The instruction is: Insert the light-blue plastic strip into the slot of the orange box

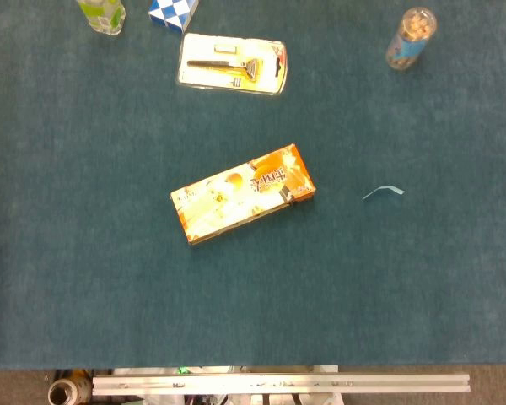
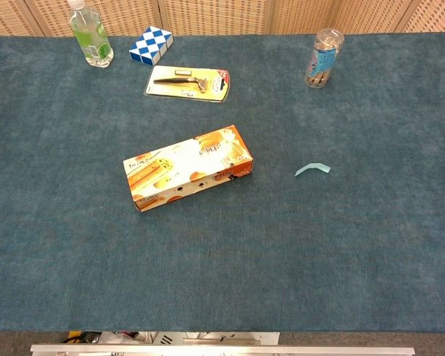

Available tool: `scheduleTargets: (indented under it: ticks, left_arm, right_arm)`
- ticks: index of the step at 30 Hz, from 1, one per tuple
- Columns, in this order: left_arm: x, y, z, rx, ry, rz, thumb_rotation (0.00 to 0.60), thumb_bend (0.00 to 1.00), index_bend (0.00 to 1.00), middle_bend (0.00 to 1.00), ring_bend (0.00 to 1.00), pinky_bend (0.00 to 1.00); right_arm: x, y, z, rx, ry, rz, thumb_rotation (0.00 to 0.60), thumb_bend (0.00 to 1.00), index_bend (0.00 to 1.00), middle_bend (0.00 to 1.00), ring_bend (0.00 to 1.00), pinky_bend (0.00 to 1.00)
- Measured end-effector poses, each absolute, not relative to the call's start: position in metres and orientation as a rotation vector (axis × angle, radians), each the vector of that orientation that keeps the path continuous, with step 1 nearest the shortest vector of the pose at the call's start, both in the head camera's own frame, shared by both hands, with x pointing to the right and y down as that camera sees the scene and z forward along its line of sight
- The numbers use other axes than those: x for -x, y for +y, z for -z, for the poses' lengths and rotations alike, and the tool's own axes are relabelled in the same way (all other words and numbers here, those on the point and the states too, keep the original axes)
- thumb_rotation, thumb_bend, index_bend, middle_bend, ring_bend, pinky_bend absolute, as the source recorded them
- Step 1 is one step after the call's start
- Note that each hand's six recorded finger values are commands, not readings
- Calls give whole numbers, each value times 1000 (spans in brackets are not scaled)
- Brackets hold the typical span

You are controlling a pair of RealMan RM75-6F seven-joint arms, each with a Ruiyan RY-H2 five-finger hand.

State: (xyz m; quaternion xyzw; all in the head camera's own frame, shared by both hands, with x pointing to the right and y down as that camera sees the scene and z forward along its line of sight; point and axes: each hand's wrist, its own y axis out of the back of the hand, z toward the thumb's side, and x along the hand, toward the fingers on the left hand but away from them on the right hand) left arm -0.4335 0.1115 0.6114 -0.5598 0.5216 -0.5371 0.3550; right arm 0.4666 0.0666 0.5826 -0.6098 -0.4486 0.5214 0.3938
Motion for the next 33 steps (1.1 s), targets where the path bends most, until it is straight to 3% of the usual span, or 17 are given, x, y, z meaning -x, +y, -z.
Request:
scheduleTargets:
  ticks: [12,16,21,23,27,33]
  left_arm:
    - [434,115,-610,1444,1350,1397,600,348,82,273,289,296]
    - [432,115,-610,1448,1344,1394,600,348,83,273,289,296]
    - [431,115,-611,1454,1338,1396,600,348,82,273,289,296]
    - [431,115,-612,1456,1338,1400,600,348,82,273,289,296]
    - [432,115,-612,1457,1340,1403,600,348,82,273,289,296]
    - [433,115,-614,1461,1342,1408,600,347,83,273,289,296]
  right_arm:
    - [-442,53,-578,1587,-1098,-1198,600,362,620,645,632,797]
    - [-436,51,-580,1603,-1070,-1194,600,362,620,662,694,809]
    - [-416,41,-593,1651,-933,-1222,600,362,620,816,904,992]
    - [-407,38,-600,1664,-877,-1235,600,361,620,897,982,1000]
    - [-393,27,-614,1658,-773,-1270,600,362,621,988,1000,1000]
    - [-364,14,-640,1695,-715,-1268,600,362,620,1000,1000,1000]
